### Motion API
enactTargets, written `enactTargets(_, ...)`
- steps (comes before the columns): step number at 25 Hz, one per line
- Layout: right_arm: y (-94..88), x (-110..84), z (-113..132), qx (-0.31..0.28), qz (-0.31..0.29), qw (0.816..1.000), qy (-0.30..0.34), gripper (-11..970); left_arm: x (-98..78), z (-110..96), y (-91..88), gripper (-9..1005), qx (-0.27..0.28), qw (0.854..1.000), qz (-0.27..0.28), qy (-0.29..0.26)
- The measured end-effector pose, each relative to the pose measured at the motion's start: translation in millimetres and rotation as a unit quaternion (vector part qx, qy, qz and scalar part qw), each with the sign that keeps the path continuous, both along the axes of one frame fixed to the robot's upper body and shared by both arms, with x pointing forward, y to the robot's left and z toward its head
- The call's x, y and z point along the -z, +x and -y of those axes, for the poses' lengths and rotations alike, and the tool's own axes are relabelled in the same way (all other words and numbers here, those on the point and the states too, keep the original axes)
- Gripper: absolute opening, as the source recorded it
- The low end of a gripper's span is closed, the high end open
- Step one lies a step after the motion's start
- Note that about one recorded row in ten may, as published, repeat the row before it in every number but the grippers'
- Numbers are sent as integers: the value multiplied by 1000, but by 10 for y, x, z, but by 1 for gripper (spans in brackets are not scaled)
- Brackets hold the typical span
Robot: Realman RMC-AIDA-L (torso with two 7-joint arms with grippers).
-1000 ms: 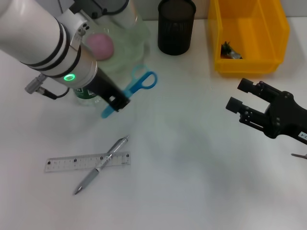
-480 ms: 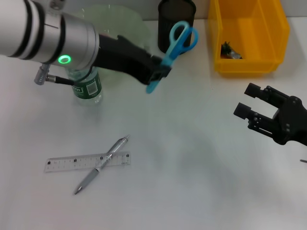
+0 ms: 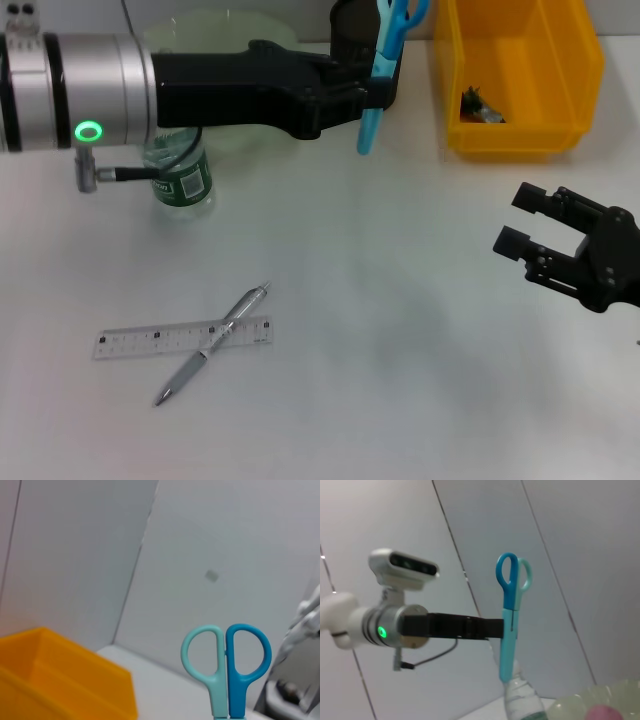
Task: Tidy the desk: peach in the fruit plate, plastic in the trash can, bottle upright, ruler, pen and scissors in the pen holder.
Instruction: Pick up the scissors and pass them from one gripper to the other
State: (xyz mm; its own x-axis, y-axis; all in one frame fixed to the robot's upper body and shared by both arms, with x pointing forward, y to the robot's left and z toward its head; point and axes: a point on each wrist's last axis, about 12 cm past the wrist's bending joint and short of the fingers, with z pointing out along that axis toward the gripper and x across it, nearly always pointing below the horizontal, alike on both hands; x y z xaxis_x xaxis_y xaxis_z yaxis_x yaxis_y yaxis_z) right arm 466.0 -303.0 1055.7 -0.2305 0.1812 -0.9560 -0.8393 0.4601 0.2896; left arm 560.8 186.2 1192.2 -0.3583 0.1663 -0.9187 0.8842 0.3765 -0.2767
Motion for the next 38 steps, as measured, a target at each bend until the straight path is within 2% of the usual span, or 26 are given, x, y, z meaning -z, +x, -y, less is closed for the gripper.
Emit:
enactTargets(3, -17, -37, 13, -14, 5, 1000, 5, 724, 174, -85, -20, 222, 25, 998, 16, -58)
enactTargets(7, -22, -90, 6, -31, 14, 999, 14, 725, 283, -124, -43, 222, 38, 994, 28, -98)
enactTargets(8, -21, -110, 6, -37, 18, 999, 15, 725, 374, -149, -70, 222, 48, 991, 32, -122)
enactTargets(14, -26, -165, -6, -66, 27, 997, 9, 725, 540, -165, -171, 222, 84, 985, 62, -134)
enactTargets(20, 18, -303, -1, -117, 5, 993, 7, 724, 619, -171, -221, 222, 94, 983, 79, -135)
enactTargets(28, 283, -508, -94, -164, -19, 986, -21, 725, 661, -166, -300, 222, 120, 980, 75, -143)
enactTargets(38, 470, -584, -314, -198, -13, 979, -41, 724, 784, -138, -353, 222, 111, 975, 91, -172)
